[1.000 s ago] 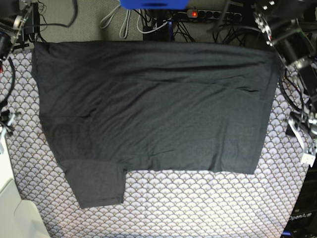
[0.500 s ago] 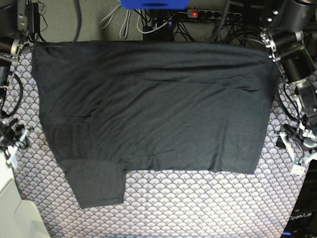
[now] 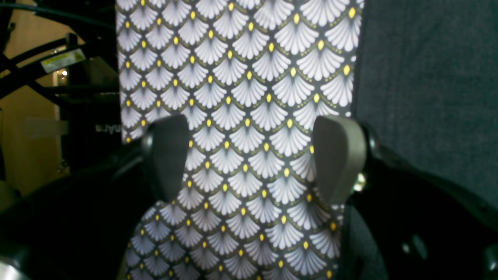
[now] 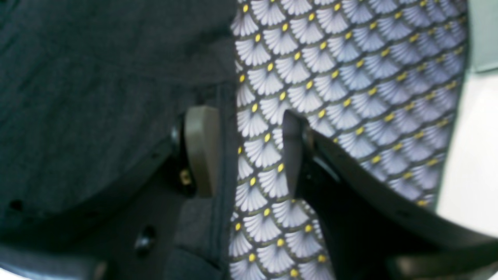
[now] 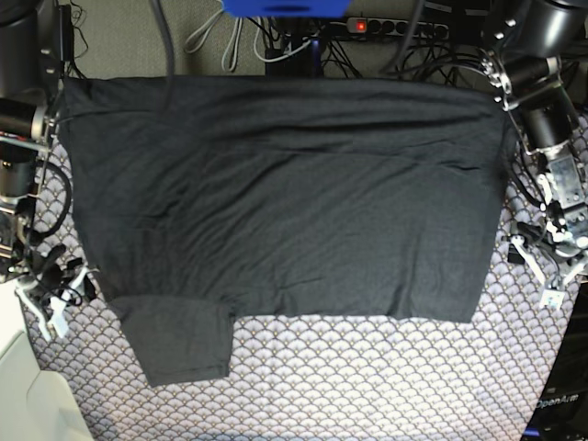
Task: Fold the T-shirt properly
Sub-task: 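Lower both grippers onto the shirt's side edges at mid-body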
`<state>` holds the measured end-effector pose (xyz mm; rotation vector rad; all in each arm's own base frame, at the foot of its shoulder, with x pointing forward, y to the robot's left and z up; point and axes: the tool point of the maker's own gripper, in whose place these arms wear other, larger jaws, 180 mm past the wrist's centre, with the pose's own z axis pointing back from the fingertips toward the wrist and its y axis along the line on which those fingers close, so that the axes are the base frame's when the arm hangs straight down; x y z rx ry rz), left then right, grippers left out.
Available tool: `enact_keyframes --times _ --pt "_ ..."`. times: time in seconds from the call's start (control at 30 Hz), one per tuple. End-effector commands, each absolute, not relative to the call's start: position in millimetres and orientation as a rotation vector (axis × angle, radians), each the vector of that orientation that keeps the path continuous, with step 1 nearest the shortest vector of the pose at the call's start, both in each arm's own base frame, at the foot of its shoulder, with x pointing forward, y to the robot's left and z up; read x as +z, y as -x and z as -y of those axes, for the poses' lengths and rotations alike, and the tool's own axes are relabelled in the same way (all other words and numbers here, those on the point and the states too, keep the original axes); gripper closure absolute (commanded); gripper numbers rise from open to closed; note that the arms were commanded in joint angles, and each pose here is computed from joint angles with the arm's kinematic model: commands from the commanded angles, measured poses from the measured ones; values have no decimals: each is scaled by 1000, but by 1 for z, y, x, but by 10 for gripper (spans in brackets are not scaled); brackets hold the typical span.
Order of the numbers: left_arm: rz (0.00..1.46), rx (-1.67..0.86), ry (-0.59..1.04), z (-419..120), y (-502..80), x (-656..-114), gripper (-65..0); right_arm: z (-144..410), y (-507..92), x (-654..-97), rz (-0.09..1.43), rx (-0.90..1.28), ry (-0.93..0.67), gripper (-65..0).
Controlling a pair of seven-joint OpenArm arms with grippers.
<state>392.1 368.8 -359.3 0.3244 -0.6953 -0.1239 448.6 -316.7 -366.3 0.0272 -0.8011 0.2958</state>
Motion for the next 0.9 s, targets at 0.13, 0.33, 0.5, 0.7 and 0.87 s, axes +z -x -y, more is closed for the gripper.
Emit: enact_keyframes --times 0.13,0.33,0.5,0.7,0.87 --pt "765 -111 -363 -380 -405 -332 -482 304 -474 -350 906 298 -69 -278" --pt "778 -107 -361 -379 -411 -326 -482 282 -483 -359 948 304 -76 -278" --pt "778 -107 -363 -380 -411 -326 -482 300 -490 -363 1004 206 10 -278" --pt "773 -108 -359 -379 -409 -329 -482 317 -491 -363 1025 142 88 -278" --pt "773 -112 -356 -377 -410 -329 -482 321 -481 -381 977 117 83 -278"
